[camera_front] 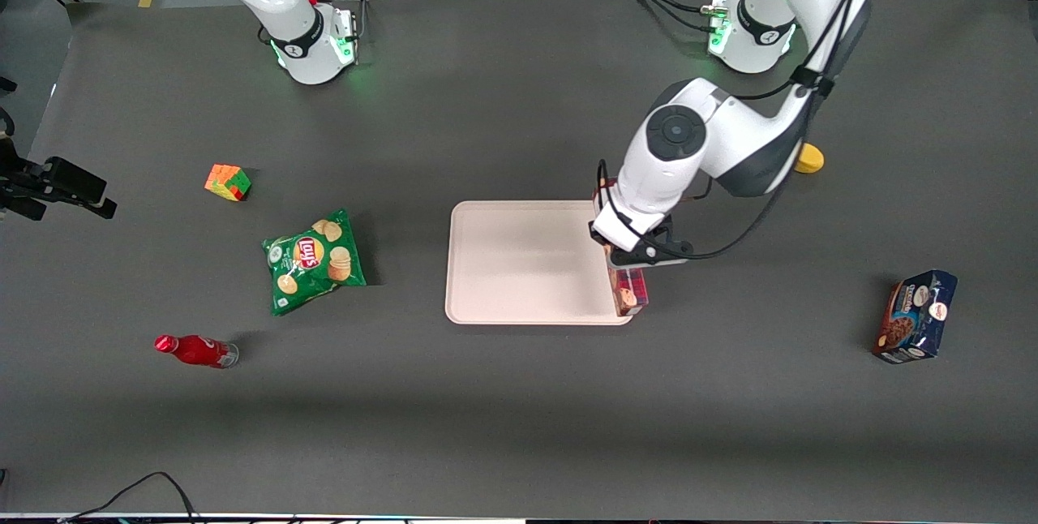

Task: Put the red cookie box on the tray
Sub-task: 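Carry the held box over the pink tray's edge, then lower the box onto the tray and open the left gripper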

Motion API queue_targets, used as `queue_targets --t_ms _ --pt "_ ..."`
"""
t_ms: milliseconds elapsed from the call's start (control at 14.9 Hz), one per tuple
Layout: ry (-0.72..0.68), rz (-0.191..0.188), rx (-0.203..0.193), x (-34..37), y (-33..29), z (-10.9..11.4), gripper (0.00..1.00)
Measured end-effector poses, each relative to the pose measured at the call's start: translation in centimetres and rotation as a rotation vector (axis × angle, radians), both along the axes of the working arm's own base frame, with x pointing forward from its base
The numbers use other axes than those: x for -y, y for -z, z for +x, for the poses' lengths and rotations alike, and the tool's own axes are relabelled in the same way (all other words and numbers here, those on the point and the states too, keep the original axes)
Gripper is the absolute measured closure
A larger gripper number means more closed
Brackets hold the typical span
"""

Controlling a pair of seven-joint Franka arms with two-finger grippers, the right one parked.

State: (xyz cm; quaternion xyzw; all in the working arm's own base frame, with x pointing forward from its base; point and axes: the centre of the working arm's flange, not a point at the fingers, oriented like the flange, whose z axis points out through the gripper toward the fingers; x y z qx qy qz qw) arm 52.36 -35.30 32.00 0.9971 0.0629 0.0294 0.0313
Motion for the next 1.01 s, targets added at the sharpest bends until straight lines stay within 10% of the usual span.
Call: queue_targets --t_ms 1007 --pt "0.135 0.053 0.036 2.0 7.7 -3.1 0.77"
